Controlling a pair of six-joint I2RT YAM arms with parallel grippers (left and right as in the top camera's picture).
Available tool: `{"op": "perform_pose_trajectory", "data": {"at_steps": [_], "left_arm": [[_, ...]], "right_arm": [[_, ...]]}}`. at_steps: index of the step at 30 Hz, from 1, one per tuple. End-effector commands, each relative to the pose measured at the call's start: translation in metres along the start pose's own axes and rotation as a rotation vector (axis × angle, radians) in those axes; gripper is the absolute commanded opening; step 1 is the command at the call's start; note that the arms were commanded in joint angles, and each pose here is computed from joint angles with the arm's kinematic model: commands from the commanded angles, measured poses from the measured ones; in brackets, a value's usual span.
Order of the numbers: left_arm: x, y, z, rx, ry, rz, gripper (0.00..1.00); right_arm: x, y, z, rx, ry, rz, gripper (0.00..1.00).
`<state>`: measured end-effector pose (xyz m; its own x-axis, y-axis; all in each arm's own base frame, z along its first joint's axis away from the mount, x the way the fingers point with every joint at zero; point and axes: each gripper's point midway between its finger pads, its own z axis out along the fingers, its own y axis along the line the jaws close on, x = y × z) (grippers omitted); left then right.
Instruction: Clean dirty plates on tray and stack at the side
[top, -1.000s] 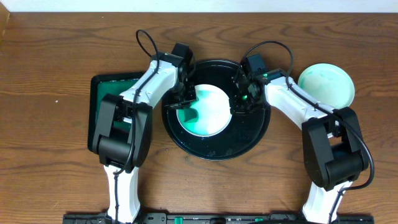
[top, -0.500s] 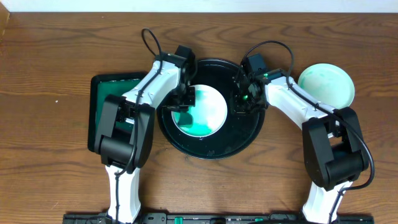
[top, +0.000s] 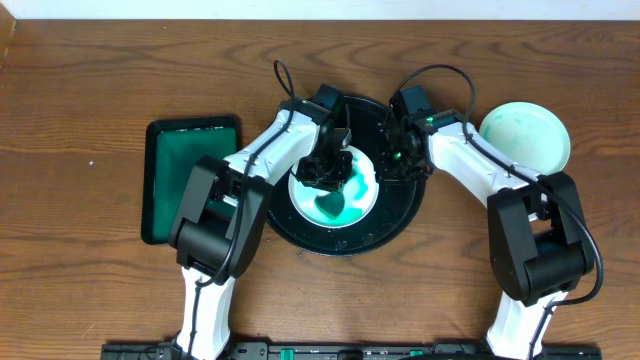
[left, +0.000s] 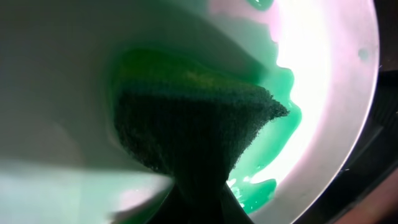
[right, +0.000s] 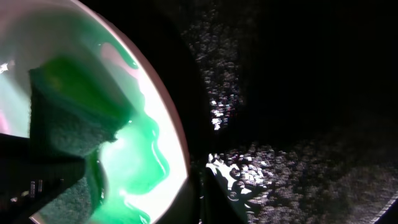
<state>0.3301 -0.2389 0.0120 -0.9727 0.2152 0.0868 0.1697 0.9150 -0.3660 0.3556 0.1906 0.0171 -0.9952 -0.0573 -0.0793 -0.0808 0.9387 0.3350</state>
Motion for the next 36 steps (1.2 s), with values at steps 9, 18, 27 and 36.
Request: {"op": "perform_pose_trajectory", "data": {"at_steps": [9, 18, 27, 36], "left_arm": [[-0.004, 0.010, 0.021, 0.095, 0.038, -0.170, 0.07], [-0.004, 0.010, 0.021, 0.095, 0.038, -0.179, 0.07], [-0.004, 0.010, 0.021, 0.094, 0.038, -0.179, 0.07], [-0.004, 0.010, 0.021, 0.095, 0.038, -0.179, 0.07]], "right_arm": [[-0.009, 0.021, -0.004, -0.086, -0.039, -0.045, 0.54], [-0.024, 0.033, -0.016, -0.122, -0.079, -0.096, 0.54], [-0.037, 0.035, -0.040, -0.064, -0.092, -0.126, 0.54], [-0.015, 0.014, -0.019, -0.005, -0.032, -0.099, 0.44]]}}
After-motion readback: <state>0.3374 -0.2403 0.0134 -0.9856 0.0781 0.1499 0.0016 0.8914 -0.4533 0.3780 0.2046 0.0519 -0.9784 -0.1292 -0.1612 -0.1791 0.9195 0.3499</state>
